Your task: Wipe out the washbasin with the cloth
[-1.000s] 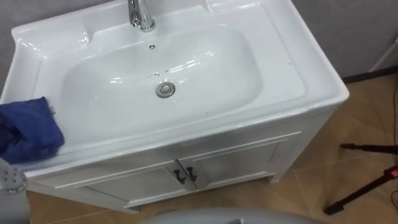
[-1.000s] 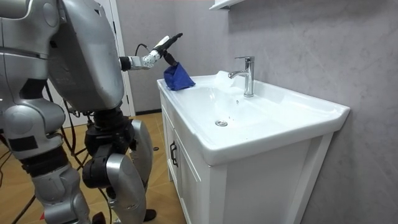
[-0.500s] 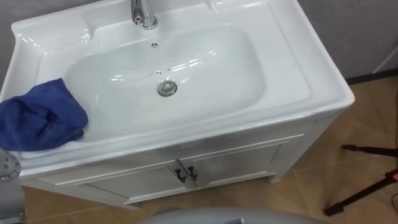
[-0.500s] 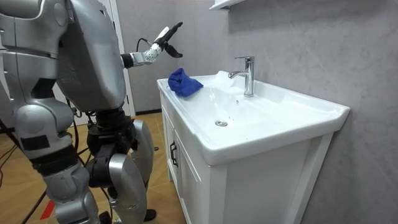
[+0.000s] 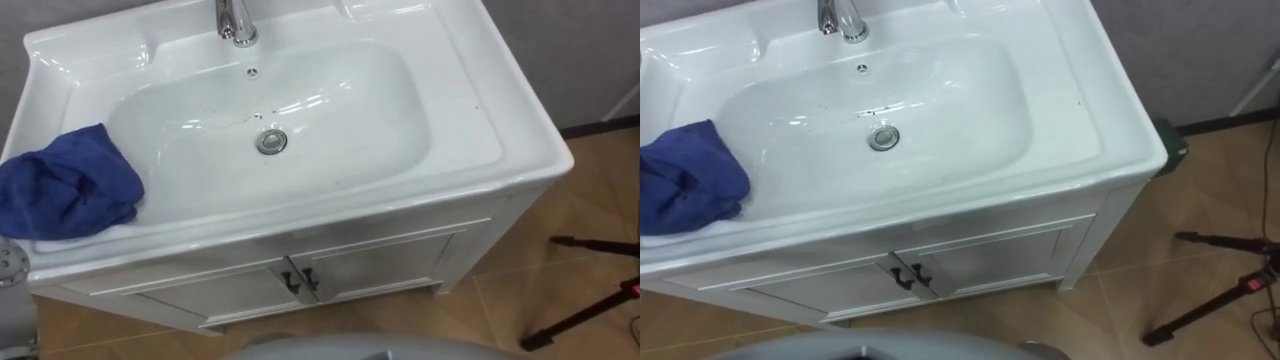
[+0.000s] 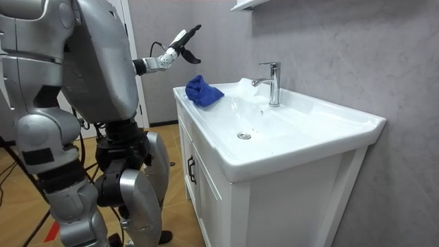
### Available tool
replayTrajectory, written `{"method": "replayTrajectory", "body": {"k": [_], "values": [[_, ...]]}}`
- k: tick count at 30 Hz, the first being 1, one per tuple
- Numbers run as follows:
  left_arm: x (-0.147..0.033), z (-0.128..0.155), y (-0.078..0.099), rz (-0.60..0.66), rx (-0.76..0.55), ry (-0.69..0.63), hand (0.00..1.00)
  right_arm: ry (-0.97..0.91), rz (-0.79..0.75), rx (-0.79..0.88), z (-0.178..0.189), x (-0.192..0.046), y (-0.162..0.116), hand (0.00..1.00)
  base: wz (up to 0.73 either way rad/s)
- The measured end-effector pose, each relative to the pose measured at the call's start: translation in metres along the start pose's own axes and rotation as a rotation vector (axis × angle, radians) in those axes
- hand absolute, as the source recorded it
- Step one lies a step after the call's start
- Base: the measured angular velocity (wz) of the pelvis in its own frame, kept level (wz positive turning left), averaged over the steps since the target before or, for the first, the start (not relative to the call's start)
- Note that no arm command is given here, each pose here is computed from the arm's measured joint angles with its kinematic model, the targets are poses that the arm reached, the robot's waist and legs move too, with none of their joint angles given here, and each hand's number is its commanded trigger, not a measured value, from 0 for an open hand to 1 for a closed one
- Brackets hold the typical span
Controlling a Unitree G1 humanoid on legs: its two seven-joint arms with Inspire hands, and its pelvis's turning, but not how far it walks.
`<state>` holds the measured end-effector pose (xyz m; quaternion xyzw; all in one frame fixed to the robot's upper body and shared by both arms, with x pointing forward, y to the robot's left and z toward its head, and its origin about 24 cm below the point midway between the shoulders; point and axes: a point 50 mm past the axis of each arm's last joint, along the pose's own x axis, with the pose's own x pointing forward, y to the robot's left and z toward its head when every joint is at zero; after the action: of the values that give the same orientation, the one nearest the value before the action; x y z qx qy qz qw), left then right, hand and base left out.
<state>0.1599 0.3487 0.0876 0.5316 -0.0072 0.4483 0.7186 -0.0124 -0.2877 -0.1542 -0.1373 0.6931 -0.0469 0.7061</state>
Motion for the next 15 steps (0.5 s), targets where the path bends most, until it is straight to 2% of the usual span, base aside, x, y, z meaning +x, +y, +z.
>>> {"method": "replayTrajectory", "body": {"k": [3,9,15], "values": [[0.001,-0.003,0.002,0.009,0.006,0.008,0.00,0.005,-0.004,0.004,-0.003,0.000,0.000,0.00,-0.02],[0.000,-0.035,0.016,0.076,0.090,0.115,0.00,0.013,-0.027,-0.006,-0.009,-0.001,-0.002,0.00,-0.03],[-0.018,-0.073,0.025,0.070,0.117,0.286,0.00,0.005,-0.050,-0.033,-0.002,-0.002,-0.005,0.00,0.11]]}}
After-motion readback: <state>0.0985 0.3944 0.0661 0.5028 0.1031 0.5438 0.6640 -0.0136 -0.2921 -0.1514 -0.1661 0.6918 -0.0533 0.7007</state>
